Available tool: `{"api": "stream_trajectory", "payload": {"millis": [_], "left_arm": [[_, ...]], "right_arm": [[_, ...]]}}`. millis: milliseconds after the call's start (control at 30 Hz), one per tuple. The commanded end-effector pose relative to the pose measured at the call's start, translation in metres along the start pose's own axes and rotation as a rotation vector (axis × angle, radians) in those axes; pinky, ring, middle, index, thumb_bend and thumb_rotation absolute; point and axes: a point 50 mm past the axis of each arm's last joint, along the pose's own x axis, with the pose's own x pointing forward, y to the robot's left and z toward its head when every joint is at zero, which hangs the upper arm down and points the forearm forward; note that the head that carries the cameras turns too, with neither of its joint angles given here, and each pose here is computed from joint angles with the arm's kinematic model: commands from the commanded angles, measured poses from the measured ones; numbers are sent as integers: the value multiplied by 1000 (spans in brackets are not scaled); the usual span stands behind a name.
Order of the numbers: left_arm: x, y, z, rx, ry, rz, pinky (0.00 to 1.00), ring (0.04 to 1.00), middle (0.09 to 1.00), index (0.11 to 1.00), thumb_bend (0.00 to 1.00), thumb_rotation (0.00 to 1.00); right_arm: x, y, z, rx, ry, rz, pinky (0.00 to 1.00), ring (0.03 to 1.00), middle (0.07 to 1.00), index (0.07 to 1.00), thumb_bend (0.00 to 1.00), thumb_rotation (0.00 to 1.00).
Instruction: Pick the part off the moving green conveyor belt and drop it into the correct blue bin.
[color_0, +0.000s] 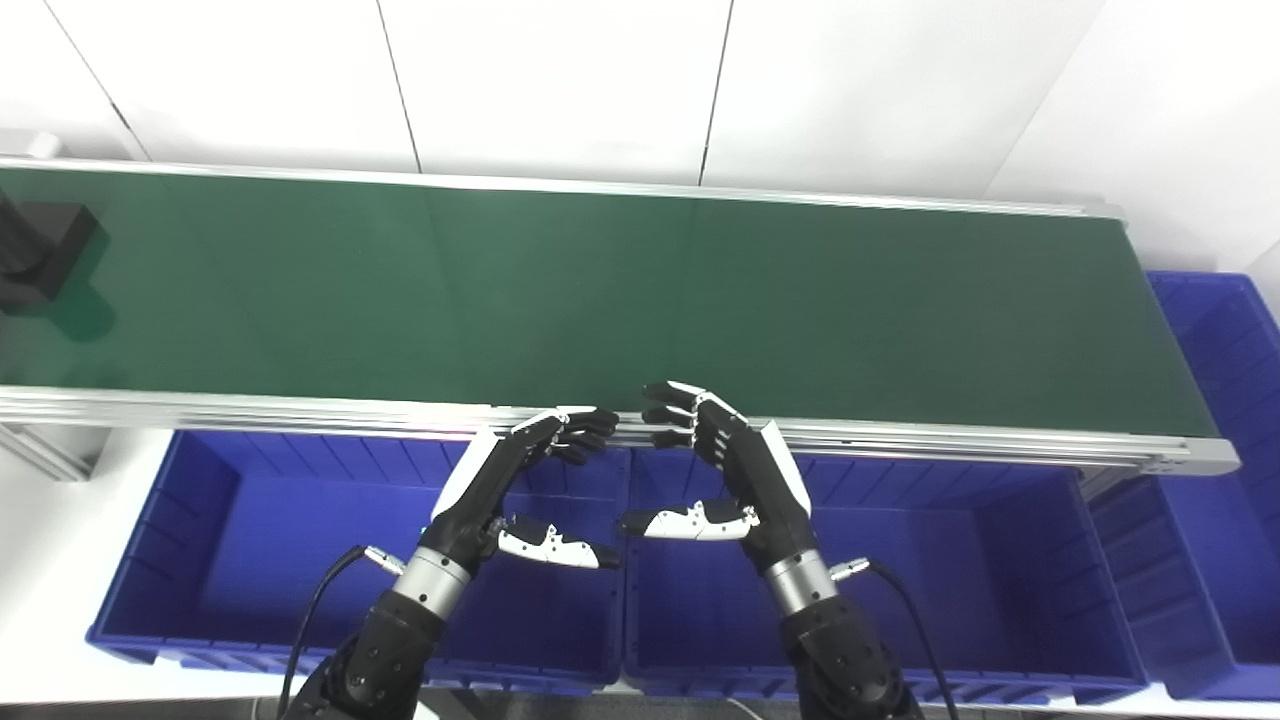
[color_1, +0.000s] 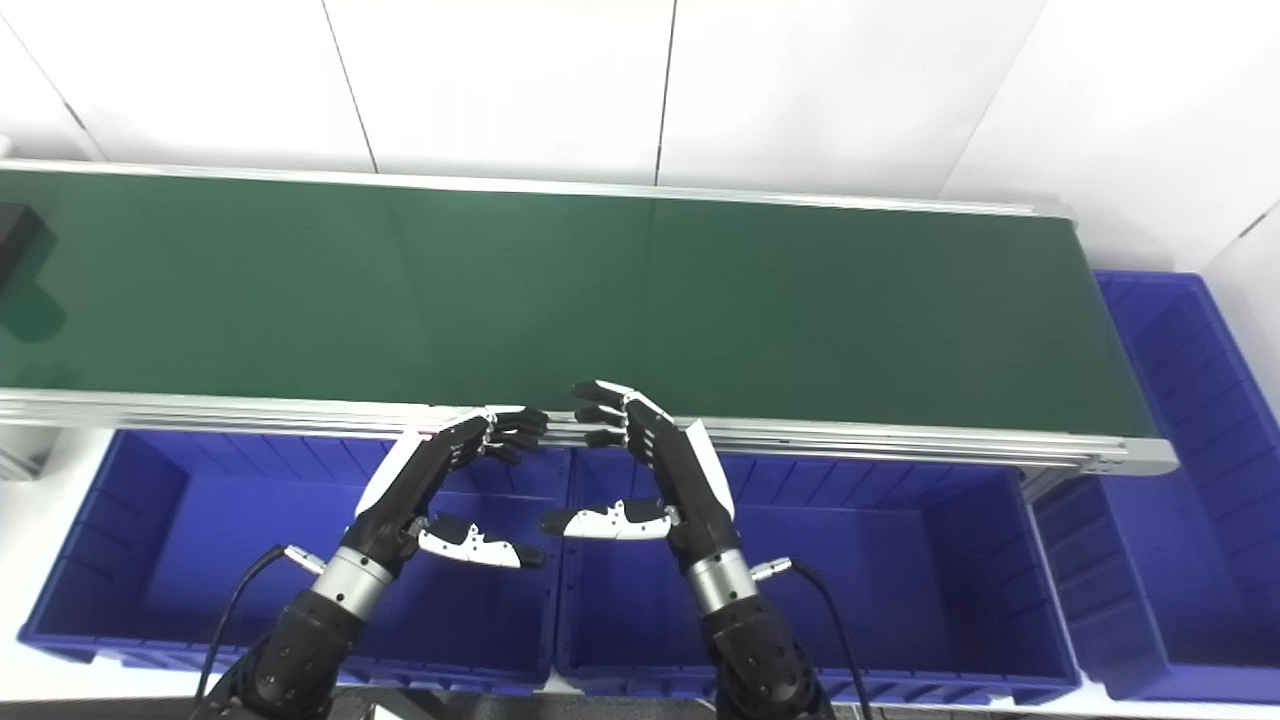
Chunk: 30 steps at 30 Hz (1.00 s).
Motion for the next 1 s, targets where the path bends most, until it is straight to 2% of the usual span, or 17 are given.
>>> {"api": "stream_trajectory", "payload": {"millis": [0,167,367,533,667,967], "left_arm": [[7,6,10,-1,-77,29,652,705,746,742,864,0],[6,7,13,-2,-85,33,653,715,754,743,858,0],[5,9,13,0,-85,30,652,715,758,747,856,0],[4,9,12,2,-82,29,654,718,762,746,859,0],[4,9,13,3,-83,30,647,715,763,746,863,0],[4,9,14,10,-86,30,639,711,761,745,865,0]], "right_arm": [[8,3,12,3,-91,-6,673,761,835,759,833,56],[2,-3,9,-8,-89,-16,671,756,833,761,804,41],[-3,-10,8,-13,-80,-24,673,759,828,767,835,104],[-11,-19,8,-19,-77,-24,664,750,827,769,834,72],[-14,-24,10,-18,-83,-22,673,751,831,772,830,92],[-15,-26,12,-24,-86,-19,669,753,832,763,838,87]]}}
